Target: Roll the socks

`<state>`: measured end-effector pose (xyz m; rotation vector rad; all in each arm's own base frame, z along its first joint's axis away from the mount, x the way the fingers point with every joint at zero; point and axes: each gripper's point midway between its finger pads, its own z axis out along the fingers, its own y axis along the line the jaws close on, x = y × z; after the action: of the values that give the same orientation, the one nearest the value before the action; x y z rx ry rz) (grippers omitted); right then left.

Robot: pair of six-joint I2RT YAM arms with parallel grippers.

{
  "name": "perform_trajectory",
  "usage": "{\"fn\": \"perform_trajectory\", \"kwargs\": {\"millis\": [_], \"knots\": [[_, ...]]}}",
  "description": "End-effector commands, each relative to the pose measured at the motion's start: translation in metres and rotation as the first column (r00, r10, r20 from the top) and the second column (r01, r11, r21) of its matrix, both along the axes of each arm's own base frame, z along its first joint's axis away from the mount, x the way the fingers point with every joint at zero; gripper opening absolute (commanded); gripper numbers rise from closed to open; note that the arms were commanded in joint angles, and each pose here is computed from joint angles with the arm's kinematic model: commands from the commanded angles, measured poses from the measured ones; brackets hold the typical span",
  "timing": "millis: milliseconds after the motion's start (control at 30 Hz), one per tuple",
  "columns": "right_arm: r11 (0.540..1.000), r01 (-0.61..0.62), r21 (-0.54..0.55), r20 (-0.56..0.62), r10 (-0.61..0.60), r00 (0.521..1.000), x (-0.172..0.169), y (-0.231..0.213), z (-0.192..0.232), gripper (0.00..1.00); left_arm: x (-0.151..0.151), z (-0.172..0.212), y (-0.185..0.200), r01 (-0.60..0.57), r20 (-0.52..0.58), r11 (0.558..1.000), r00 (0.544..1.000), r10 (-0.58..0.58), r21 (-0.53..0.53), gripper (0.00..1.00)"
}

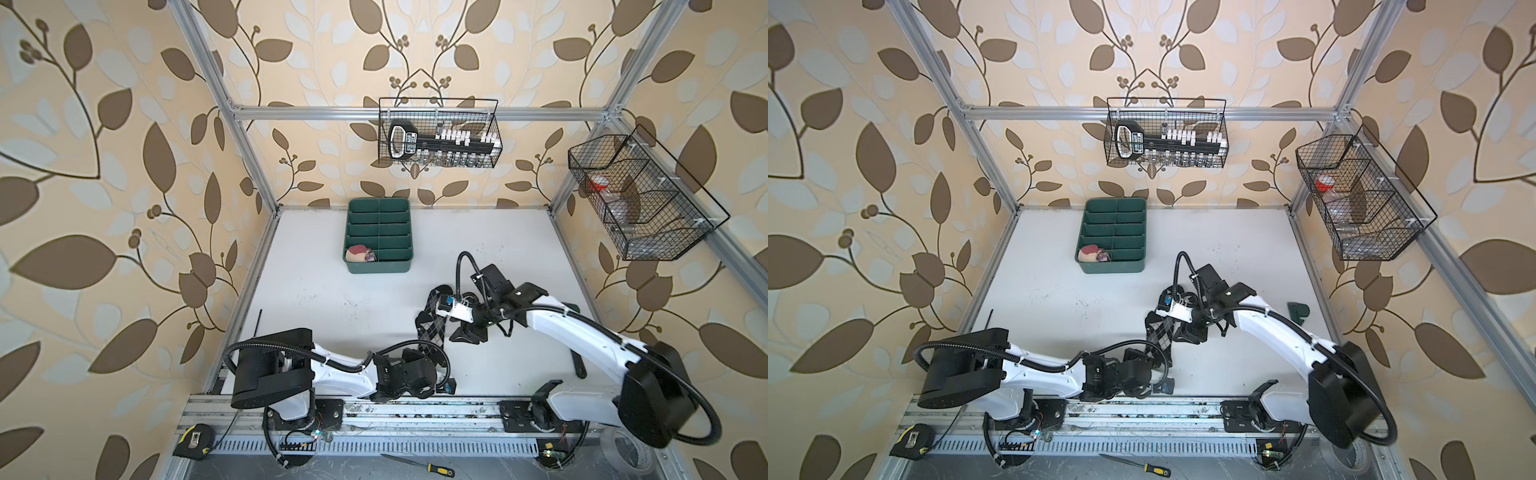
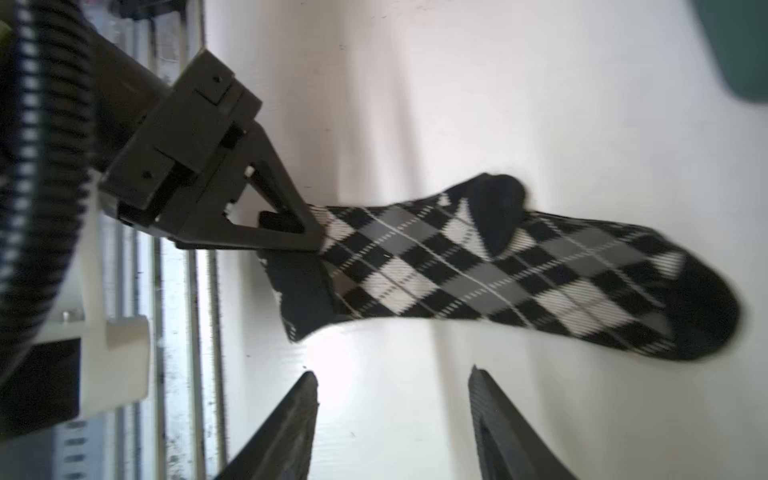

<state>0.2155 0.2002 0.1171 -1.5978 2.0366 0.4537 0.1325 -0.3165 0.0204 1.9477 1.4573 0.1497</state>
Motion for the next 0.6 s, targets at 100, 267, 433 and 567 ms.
{"fn": "perform_trajectory", "kwargs": {"millis": [100,267,433,567], "knots": [[0.942,0.326,0.080,0.509,-0.320,0.799,0.060,-0.056,0.072,0.59,-0.026,-0.010,-0.005,-0.058,-0.290,0.998,0.955,0.056,0.000,0.10],[0.925,0.345,0.157,0.667,-0.357,0.654,0.047,-0.081,0.116,0.64,-0.027,-0.005,-0.012,-0.139,-0.463,0.990,0.879,0.113,-0.023,0.10],[0.927,0.330,0.177,0.703,-0.354,0.617,0.027,-0.092,0.128,0.65,-0.025,-0.005,-0.009,-0.205,-0.601,0.979,0.783,0.161,-0.006,0.11],[0.965,0.252,0.069,0.758,-0.214,0.616,0.009,-0.095,0.121,0.62,-0.017,0.001,-0.012,-0.296,-0.730,0.955,0.657,0.189,-0.019,0.12]]}}
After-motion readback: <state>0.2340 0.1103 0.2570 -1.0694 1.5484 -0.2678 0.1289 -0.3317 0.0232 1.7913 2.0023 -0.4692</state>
